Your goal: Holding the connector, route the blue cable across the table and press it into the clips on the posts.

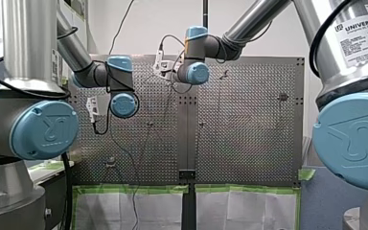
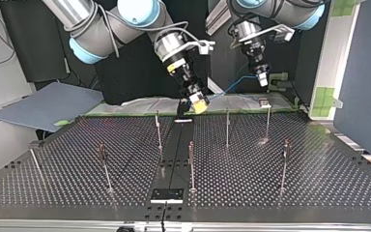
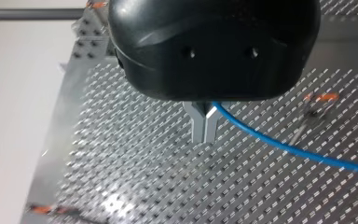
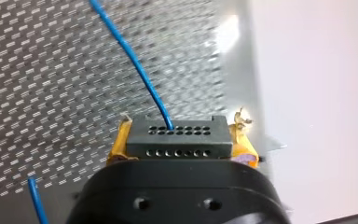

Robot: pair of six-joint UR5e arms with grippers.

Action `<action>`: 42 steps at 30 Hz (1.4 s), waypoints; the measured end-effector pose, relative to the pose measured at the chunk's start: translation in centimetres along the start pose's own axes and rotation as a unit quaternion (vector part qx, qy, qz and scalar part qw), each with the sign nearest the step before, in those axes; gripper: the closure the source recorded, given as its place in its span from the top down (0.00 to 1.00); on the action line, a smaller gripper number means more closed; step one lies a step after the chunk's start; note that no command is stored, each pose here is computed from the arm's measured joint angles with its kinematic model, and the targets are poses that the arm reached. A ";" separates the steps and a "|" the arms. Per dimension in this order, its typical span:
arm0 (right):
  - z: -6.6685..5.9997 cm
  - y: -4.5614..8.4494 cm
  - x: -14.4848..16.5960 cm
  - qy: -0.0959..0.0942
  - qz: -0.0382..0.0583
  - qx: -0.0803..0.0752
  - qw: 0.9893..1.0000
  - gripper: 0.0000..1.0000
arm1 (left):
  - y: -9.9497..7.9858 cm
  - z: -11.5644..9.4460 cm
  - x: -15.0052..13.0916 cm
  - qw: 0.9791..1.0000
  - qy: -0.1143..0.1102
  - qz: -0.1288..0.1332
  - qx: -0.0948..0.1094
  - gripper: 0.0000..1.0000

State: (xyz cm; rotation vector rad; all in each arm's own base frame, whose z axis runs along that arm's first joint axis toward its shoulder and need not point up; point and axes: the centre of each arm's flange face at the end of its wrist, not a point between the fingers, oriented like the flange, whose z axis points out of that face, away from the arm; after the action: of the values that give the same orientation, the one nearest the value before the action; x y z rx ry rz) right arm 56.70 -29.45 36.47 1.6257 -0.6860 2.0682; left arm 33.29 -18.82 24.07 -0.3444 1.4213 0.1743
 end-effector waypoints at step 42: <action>3.0 -0.5 6.6 0.033 0.010 0.003 0.999 0.00 | -0.7 8.1 -9.4 0.986 -0.045 -0.154 0.043 0.00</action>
State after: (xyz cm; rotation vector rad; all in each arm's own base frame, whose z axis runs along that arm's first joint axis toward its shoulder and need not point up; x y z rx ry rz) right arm 57.73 -30.75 43.57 1.5530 -0.6770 2.1279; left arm 39.69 -15.95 34.29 -0.4748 1.2650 -0.1229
